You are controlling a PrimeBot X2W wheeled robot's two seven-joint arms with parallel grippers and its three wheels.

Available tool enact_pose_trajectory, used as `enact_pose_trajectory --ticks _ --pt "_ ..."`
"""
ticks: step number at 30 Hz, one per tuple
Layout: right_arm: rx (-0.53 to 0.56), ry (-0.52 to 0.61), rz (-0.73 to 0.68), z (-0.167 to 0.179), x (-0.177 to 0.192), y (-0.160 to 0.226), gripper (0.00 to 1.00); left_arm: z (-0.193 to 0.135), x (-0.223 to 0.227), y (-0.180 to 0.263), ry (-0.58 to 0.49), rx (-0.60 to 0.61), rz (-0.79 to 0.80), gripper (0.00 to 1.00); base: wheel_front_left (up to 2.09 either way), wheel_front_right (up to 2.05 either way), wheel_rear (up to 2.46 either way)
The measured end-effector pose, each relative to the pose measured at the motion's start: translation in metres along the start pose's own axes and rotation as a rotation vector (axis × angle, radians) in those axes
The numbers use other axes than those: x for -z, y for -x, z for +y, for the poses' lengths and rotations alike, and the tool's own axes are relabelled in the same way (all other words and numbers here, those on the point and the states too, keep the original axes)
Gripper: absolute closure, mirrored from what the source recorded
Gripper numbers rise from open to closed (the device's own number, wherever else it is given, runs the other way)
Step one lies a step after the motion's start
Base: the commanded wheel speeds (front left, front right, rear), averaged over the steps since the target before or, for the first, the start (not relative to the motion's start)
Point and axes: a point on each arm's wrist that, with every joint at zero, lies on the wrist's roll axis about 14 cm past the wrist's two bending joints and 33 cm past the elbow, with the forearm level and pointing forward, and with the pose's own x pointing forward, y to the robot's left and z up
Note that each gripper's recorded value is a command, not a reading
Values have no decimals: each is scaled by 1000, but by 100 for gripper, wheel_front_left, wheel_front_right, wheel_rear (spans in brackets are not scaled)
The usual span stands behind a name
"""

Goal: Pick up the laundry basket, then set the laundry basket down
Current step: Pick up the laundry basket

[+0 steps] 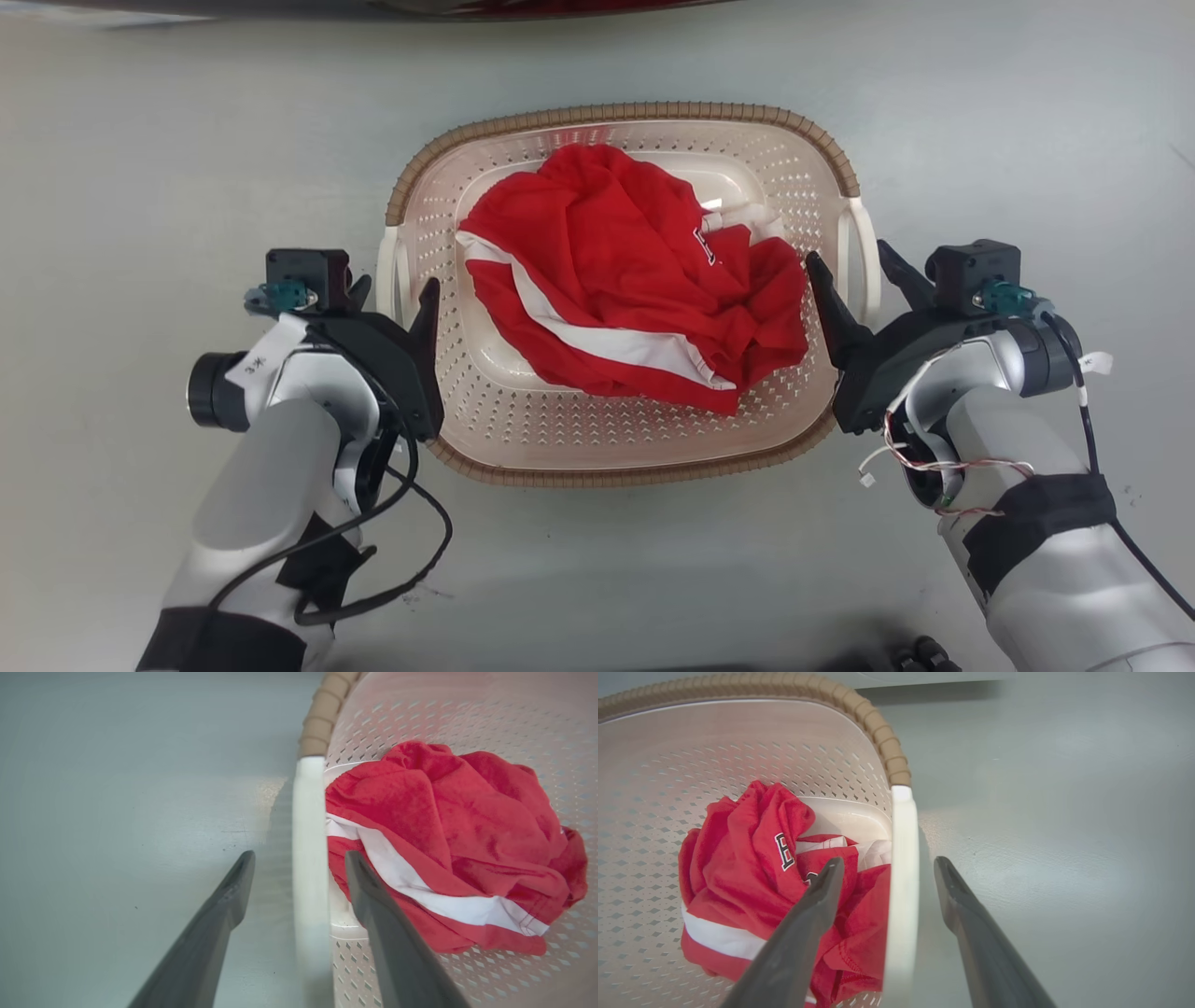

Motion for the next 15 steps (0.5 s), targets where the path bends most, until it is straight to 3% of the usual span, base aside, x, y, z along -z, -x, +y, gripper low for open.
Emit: enact_pose_trajectory --ticks 5,6,7,15 --pt "-3 -1 30 -1 8 -8 0 3 4 -9 4 0 32 0 0 0 0" --pt "-3 -6 37 -2 10 -10 68 3 4 -11 13 -1 35 100 0 0 0" --pt "0 -16 48 -3 13 -11 100 2 4 -13 18 3 38 100 0 0 0" --pt "-12 -37 87 -1 22 -17 100 1 9 -17 42 10 75 100 0 0 0"
